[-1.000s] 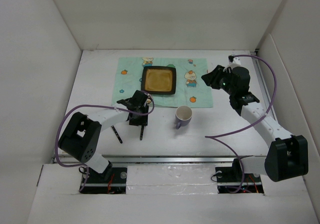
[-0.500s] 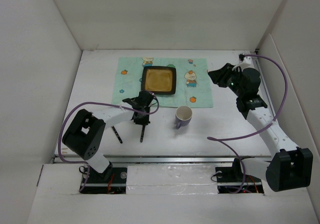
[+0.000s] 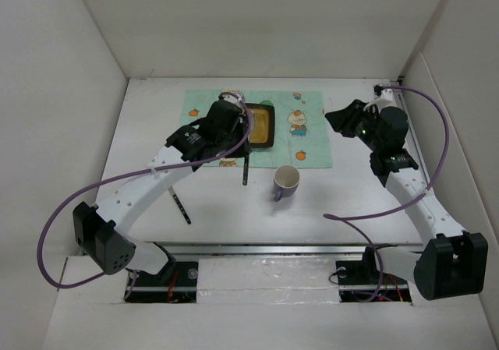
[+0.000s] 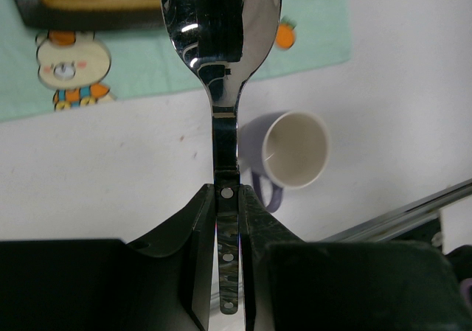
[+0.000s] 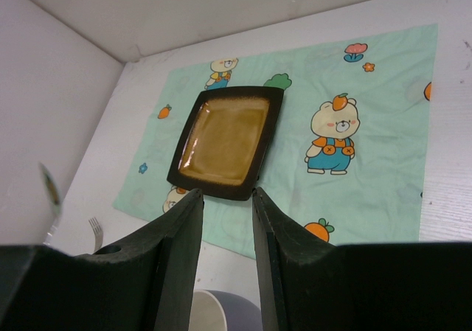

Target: Set the dinner table for one person

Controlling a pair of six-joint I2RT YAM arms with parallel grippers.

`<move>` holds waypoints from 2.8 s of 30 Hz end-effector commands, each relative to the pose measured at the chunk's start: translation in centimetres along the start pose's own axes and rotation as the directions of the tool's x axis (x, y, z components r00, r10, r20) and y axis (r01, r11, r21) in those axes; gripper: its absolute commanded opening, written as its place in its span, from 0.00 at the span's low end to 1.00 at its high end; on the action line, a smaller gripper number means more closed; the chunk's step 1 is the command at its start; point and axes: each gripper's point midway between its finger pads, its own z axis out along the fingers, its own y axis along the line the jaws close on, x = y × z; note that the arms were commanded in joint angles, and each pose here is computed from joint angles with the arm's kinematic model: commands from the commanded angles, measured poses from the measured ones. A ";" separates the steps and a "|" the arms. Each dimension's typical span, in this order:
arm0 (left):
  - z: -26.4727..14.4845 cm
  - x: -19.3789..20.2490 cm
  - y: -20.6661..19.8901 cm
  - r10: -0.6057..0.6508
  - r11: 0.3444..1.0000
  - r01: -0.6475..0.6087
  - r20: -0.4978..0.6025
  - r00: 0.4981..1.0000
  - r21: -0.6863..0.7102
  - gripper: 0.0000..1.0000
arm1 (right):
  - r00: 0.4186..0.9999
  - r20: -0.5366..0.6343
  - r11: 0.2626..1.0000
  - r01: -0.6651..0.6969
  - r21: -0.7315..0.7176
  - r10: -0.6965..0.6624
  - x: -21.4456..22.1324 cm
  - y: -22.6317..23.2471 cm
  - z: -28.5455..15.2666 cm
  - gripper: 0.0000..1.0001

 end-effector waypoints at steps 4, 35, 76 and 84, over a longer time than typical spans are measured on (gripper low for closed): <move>1.2 -9.5 -5.6 -0.046 0.996 0.031 0.189 0.981 0.084 0.00 | 0.995 0.095 0.999 0.033 -0.026 -0.030 -3.5 2.1 -2.2 0.34; 27.5 -13.5 -8.2 -0.072 0.997 0.067 0.210 0.975 0.034 0.00 | 0.993 0.081 0.994 0.084 0.064 -0.089 -0.3 2.3 -8.1 0.29; 26.2 -16.8 -6.9 -0.091 0.996 0.091 0.293 0.952 0.014 0.36 | 0.994 0.060 0.995 0.089 0.054 -0.092 0.7 2.3 -7.1 0.29; 7.8 -23.5 -6.2 -0.085 0.996 0.076 0.514 0.853 0.039 0.20 | 0.991 0.080 0.990 0.101 0.095 -0.108 1.6 1.6 -7.1 0.00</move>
